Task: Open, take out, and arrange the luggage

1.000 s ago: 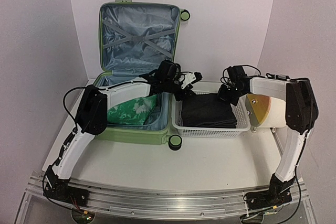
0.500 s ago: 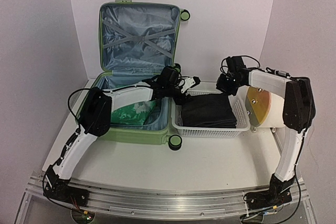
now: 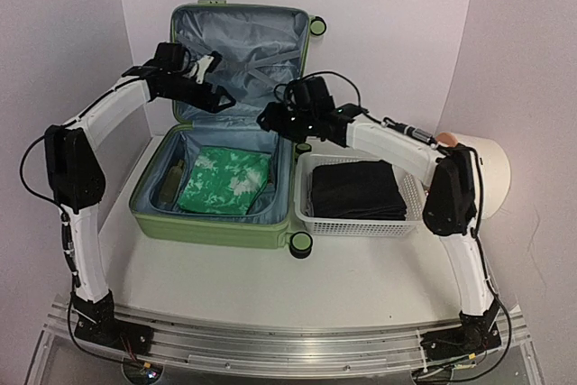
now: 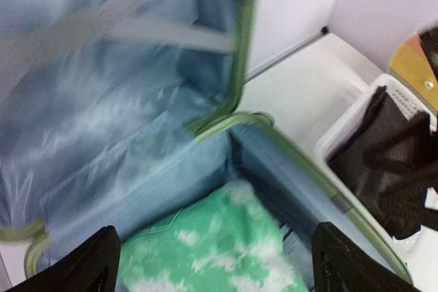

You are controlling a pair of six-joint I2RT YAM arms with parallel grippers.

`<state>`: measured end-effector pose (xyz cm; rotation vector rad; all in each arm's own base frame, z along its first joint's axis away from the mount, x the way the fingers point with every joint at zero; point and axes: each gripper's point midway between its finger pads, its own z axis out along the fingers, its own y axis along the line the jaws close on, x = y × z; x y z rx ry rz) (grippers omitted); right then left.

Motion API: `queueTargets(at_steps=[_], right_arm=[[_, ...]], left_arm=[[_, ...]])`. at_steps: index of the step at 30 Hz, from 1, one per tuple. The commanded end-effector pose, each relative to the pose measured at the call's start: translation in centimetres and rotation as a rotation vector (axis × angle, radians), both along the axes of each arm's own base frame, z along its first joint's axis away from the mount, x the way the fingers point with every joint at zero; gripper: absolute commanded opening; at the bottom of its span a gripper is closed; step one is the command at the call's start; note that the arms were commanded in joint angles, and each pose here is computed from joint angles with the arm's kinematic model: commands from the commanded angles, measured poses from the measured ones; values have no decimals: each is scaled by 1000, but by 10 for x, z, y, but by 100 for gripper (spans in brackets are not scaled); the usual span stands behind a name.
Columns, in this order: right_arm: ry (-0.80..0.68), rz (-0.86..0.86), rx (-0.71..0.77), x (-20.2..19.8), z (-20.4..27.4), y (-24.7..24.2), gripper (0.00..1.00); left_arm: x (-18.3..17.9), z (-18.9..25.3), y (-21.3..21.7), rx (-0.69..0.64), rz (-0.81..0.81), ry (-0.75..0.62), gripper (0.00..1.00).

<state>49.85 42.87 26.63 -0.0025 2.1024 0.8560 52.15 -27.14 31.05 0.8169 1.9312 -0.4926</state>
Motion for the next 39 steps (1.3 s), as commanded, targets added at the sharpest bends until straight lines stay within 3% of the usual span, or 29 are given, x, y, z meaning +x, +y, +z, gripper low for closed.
queueTargets(at_steps=[1,6,13,24,34,36,39], right_arm=[[84,47,-29,-10,-64,49,70],[84,10,-109,-16,-118,76,67],[12,-160,-238,-5,-151,69,66],[-18,-279,-348,14,-203,49,70],[124,-43,-83,9,-257,100,71],[141,6,-8,7,-258,110,67],[111,63,125,9,-231,123,50]], left_arm=[[-7,-94,74,-55,204,421,97],[-7,-142,110,-25,285,491,98],[-7,-211,133,35,351,609,91],[-6,-259,117,-12,277,695,75],[-3,-260,102,-102,226,713,62],[-1,-258,98,-119,214,716,53],[1,-242,94,-150,186,689,34]])
